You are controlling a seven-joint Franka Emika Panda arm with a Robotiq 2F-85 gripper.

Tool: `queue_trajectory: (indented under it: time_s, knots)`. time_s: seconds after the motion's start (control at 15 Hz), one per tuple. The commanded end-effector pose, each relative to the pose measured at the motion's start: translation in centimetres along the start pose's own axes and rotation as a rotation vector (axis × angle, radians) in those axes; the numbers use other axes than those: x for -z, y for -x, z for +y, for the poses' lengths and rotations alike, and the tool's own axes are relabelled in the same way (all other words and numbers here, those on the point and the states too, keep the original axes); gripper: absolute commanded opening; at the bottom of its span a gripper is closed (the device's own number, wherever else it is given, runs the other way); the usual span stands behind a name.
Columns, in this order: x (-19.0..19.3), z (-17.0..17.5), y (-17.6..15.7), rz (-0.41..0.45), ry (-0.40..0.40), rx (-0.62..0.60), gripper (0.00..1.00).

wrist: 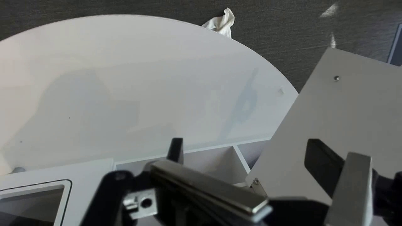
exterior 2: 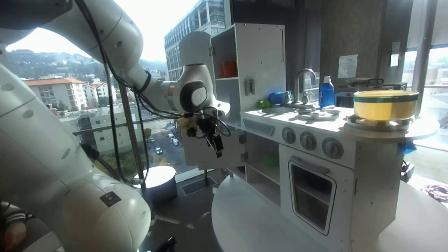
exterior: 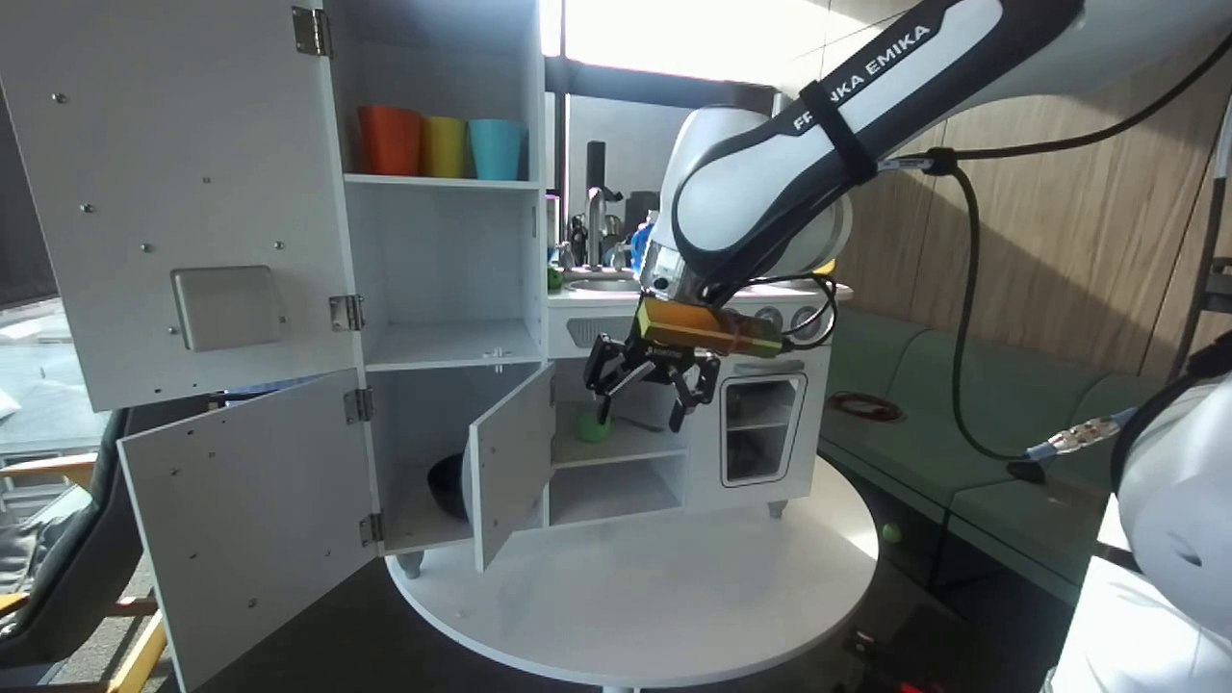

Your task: Open all the kitchen cabinet doors, beginning with the left upper and ending with the right lower door

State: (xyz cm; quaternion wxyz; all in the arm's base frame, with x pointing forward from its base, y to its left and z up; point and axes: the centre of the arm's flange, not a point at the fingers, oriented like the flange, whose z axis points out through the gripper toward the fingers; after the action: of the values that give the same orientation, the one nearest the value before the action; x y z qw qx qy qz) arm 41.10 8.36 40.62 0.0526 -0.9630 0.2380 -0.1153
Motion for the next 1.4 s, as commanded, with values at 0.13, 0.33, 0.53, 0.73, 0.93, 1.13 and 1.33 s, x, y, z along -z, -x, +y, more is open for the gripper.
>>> queue_trajectory:
  time_s: [0.13, 0.33, 0.53, 0.73, 0.93, 1.13, 1.33]
  knots:
    - [-1.4, 3.9, -3.0, -0.005, 0.099, -0.13, 1.0]
    - [-0.9, 7.6, -3.7, 0.008, 0.104, -0.308, 1.0]
    - [-0.5, 10.8, -3.7, 0.013, 0.123, -0.474, 1.0]
    - [-0.3, 13.7, -3.0, 0.051, 0.13, -0.578, 1.0]
    - [-0.4, 16.7, -2.4, 0.091, 0.091, -0.693, 1.0]
    - [-0.3, 19.8, -3.6, 0.113, 0.034, -0.837, 1.0]
    - [-0.1, 21.8, -5.3, 0.121, -0.015, -0.986, 1.0]
